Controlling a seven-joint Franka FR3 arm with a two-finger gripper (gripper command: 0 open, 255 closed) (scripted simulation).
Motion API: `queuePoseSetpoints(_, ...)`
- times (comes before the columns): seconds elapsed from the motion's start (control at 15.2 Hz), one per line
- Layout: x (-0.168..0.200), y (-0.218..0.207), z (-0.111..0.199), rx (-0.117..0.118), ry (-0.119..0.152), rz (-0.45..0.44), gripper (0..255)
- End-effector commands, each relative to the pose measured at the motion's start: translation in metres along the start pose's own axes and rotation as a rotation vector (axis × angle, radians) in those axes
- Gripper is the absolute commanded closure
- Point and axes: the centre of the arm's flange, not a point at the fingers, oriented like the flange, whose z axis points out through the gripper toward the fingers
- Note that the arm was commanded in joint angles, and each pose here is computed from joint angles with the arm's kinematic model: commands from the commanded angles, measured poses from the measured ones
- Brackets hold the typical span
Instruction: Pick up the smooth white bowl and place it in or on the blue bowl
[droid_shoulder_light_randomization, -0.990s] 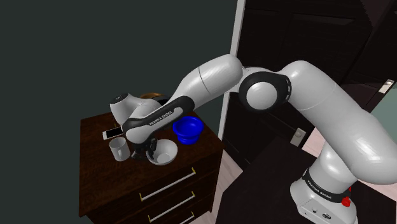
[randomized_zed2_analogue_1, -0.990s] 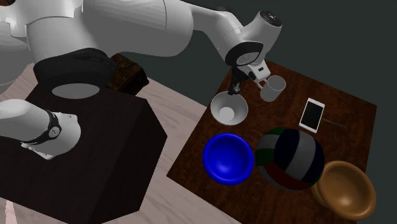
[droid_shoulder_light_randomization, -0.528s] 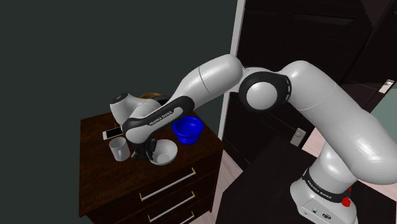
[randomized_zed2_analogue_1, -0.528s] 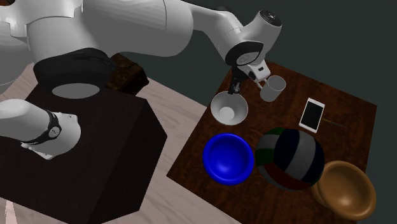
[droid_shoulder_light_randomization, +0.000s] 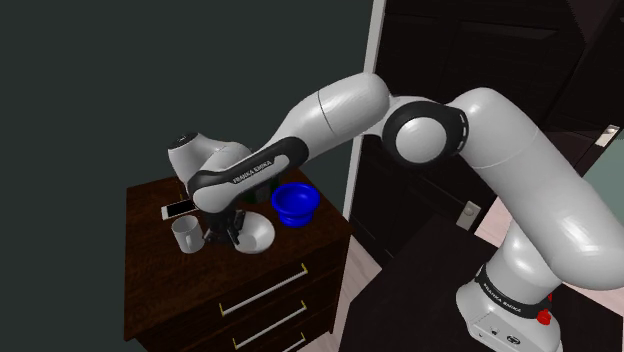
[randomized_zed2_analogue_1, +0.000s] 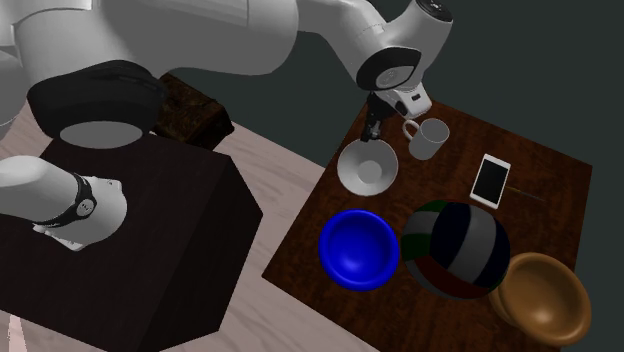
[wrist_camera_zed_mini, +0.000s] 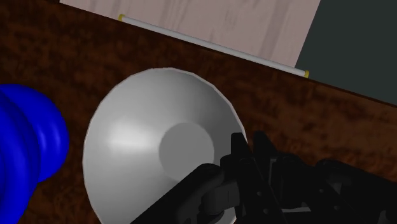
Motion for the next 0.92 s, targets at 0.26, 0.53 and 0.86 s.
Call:
queuePoseSetpoints(0.26, -0.004, 0.003, -0.031, 0.0, 0.0, 0.0, 255)
queuePoseSetpoints(0.53, -0.007, 0.005, -0.052, 0.0, 0.0, 0.0, 255)
queuePoseSetpoints(0.86, -0.011, 0.008, -0.078, 0.0, 0.0, 0.0, 255)
